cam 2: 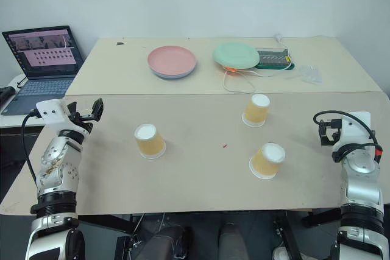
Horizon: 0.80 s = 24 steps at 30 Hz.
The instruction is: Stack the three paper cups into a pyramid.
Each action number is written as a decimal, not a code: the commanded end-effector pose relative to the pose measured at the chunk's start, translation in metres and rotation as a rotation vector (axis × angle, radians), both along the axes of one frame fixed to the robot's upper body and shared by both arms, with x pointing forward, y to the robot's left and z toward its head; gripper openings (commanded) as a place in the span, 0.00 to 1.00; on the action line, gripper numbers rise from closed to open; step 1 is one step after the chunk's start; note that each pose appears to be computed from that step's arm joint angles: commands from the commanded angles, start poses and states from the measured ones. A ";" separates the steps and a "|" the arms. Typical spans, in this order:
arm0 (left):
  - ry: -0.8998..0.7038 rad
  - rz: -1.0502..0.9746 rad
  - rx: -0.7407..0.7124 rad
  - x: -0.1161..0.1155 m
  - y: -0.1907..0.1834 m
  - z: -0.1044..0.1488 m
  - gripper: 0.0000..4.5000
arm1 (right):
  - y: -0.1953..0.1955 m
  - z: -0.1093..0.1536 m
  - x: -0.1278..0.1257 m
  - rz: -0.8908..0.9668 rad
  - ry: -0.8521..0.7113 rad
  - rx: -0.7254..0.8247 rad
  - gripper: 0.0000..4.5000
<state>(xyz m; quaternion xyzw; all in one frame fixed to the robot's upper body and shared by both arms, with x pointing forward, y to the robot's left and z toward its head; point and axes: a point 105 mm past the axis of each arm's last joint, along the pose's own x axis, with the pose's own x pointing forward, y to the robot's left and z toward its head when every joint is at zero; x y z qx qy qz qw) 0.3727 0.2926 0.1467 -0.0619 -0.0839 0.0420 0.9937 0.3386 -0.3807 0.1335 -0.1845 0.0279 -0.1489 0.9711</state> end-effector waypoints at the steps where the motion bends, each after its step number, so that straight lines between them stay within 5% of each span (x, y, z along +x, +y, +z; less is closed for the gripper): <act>1: -0.051 -0.051 0.039 0.001 -0.006 0.019 0.99 | 0.003 0.016 -0.001 -0.006 -0.064 0.003 1.00; 7: -0.105 -0.578 0.100 -0.012 -0.079 0.064 0.99 | 0.012 0.012 0.001 0.010 -0.050 0.009 1.00; 13: -0.122 -1.234 0.123 -0.097 -0.150 0.114 0.99 | 0.011 0.015 0.003 0.007 -0.046 0.003 1.00; 20: 0.064 -1.445 0.292 -0.132 -0.169 0.094 0.99 | 0.011 0.024 0.003 0.067 -0.034 -0.026 1.00; 24: 0.086 -1.445 0.343 -0.131 -0.170 0.089 0.99 | 0.025 0.029 -0.017 0.412 0.146 -0.110 1.00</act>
